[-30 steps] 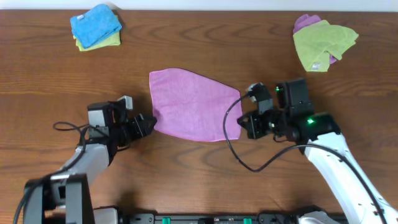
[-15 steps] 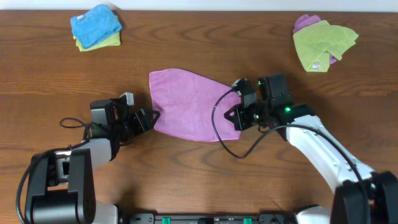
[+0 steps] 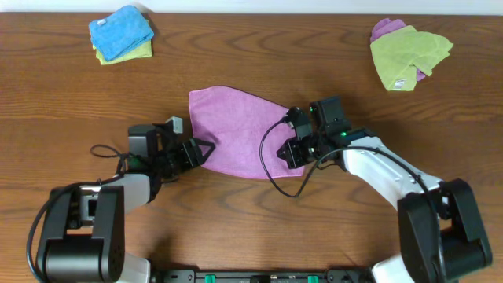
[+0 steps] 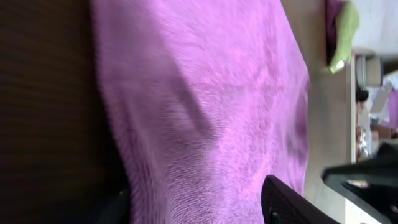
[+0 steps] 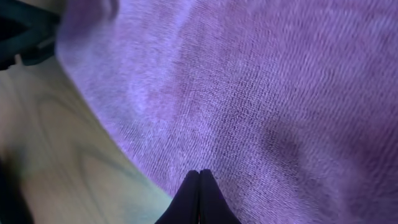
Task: Fold the cloth
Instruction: 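Grasp the cloth's left and right edges with both grippers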
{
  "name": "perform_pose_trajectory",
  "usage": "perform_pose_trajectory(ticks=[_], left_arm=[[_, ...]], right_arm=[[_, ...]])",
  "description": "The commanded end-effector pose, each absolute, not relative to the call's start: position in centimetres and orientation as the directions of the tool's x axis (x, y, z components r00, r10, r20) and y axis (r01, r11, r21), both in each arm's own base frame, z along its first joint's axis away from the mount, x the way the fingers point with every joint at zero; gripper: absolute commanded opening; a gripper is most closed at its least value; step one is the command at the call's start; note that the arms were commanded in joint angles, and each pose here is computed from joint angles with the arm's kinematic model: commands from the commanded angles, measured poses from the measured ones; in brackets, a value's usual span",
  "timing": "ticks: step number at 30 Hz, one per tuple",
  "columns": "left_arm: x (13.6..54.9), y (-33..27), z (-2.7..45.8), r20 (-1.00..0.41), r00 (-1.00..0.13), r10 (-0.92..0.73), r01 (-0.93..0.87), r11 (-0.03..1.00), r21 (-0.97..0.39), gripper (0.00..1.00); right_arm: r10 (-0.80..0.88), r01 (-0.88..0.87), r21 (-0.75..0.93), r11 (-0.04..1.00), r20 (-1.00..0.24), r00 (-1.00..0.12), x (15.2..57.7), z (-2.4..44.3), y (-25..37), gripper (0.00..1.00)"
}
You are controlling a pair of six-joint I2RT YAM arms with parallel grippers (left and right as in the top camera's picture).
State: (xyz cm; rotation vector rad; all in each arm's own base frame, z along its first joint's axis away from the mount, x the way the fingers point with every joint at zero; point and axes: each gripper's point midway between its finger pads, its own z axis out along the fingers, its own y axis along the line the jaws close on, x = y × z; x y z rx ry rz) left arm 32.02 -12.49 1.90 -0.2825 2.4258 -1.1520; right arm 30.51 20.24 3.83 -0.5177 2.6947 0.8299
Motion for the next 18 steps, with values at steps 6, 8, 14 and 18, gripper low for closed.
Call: perform_pose_trajectory(ticks=[6,8,14,18], left_arm=[[30.9,-14.4,1.1,-0.247,-0.91,-0.333,-0.014,0.622,-0.783,0.63],[30.9,-14.4,1.2,-0.242,-0.91,-0.337,-0.02,0.618,-0.786,0.63],[30.9,-15.1,2.0,-0.214,-0.915,-0.341,-0.019,0.569,-0.822,0.63],[30.8,-15.8,3.1,-0.193,-0.922,-0.336,-0.008,0.514,-0.857,0.64]], right_arm=[[-0.246,-0.378,0.359,0.853,-0.362,-0.899,32.0,2.9,18.5,0.01],[-0.245,-0.367,0.326,0.871,-0.36,-0.9,32.2,2.6,17.9,0.02],[-0.236,-0.33,0.23,0.915,-0.356,-0.904,32.7,2.0,16.2,0.02],[-0.236,-0.328,0.226,0.917,-0.357,-0.904,32.8,2.0,16.1,0.02]])
